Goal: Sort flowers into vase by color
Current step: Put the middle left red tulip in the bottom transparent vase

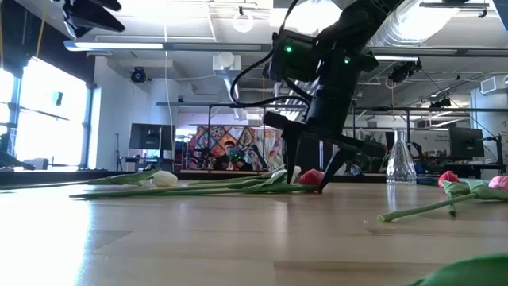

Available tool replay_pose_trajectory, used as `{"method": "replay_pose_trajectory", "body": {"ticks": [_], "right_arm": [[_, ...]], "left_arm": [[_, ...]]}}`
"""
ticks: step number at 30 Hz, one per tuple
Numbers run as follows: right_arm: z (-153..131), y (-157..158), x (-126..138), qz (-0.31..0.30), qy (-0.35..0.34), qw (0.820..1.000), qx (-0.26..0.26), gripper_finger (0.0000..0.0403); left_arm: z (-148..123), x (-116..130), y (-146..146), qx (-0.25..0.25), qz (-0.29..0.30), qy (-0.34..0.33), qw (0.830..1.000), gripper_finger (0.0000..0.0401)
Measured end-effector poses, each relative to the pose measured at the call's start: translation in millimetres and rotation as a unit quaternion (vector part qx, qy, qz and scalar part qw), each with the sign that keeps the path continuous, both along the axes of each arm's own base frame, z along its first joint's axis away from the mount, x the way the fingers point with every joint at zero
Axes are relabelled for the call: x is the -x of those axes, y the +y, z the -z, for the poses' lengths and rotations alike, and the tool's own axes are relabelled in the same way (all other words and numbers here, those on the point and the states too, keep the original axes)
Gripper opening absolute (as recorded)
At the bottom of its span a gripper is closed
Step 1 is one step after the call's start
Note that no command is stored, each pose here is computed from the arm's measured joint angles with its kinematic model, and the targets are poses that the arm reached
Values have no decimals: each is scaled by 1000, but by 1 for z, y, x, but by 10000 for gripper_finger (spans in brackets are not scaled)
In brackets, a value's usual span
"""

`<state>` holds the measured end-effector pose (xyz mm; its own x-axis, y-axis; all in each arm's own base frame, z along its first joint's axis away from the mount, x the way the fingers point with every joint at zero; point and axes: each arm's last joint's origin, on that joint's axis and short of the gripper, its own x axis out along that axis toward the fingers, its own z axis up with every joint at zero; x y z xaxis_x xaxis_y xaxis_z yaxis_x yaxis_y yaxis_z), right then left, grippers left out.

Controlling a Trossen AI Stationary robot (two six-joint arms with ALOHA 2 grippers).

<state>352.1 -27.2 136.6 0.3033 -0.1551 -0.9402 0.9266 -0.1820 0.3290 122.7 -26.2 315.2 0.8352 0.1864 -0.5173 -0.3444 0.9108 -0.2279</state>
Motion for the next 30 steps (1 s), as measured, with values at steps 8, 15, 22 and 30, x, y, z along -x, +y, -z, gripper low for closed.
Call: {"method": "replay_pose_trajectory", "body": {"ticks": [8,15,22,30], "right_arm": [[2,-22,4,-21,24,998,53,86],[1,-32,5,-56,42,993,95,7],[-30,-21,3,-91,1,988,123,7],[-101,4,3,-208,-37,927,310,4]], "left_arm": [[3,-20,10,12,-20,11,1000,184],[-1,-32,17,14,-36,-16,999,184],[-14,-31,22,12,-37,-30,999,184],[-18,-35,21,24,-26,-38,999,184]]}}
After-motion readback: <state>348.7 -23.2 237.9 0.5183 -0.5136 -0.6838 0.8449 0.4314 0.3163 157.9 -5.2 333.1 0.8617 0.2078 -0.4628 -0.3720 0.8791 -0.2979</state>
